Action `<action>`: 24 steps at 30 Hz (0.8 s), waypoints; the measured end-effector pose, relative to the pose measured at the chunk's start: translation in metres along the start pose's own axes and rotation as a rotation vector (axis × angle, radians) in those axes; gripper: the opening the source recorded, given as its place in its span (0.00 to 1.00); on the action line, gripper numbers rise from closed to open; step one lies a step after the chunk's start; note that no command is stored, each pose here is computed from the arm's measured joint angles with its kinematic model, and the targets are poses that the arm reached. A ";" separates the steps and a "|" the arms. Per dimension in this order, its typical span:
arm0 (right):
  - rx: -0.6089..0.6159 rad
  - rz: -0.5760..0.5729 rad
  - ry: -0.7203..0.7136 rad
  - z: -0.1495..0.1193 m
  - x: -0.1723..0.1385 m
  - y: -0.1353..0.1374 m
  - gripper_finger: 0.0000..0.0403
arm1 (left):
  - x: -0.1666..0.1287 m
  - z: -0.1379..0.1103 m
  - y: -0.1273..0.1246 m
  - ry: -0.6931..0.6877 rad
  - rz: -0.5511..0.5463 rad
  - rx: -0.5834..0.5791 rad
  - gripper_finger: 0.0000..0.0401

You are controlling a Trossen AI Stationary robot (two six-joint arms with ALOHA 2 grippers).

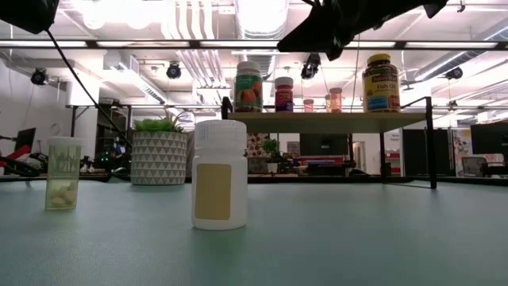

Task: Pick and place medicine bottles onto shelf by color
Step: Adjust the small pink medicine bottle on the shelf

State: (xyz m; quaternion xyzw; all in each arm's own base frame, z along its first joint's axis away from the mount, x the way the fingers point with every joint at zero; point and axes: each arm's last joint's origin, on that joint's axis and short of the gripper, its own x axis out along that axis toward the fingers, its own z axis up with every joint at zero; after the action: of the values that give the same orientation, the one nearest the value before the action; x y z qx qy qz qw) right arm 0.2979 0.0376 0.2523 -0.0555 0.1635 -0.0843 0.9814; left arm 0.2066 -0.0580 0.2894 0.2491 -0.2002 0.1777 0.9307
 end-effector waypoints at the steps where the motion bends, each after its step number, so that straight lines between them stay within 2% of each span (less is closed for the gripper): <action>1: 0.000 0.000 0.001 0.000 0.000 0.000 0.02 | 0.000 -0.001 0.000 0.002 -0.001 0.002 0.85; 7: -0.004 0.000 0.012 -0.004 0.000 0.000 0.02 | -0.006 -0.008 -0.003 0.021 -0.017 0.044 0.85; 17: 0.013 0.001 0.012 -0.004 0.000 0.000 0.02 | -0.006 -0.004 0.001 -0.006 0.010 0.081 0.85; 21: 0.037 0.000 -0.019 0.009 0.000 0.000 0.02 | -0.006 -0.004 0.001 -0.004 0.009 0.124 0.85; 24: 0.072 -0.009 -0.064 0.029 -0.001 -0.002 0.02 | -0.007 -0.002 0.004 -0.004 0.023 0.150 0.85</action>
State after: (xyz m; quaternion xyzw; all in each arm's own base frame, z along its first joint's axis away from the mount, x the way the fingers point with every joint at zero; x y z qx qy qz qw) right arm 0.3064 0.0382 0.2802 -0.0234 0.1286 -0.0926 0.9871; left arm 0.1995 -0.0552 0.2863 0.3160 -0.1912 0.2023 0.9070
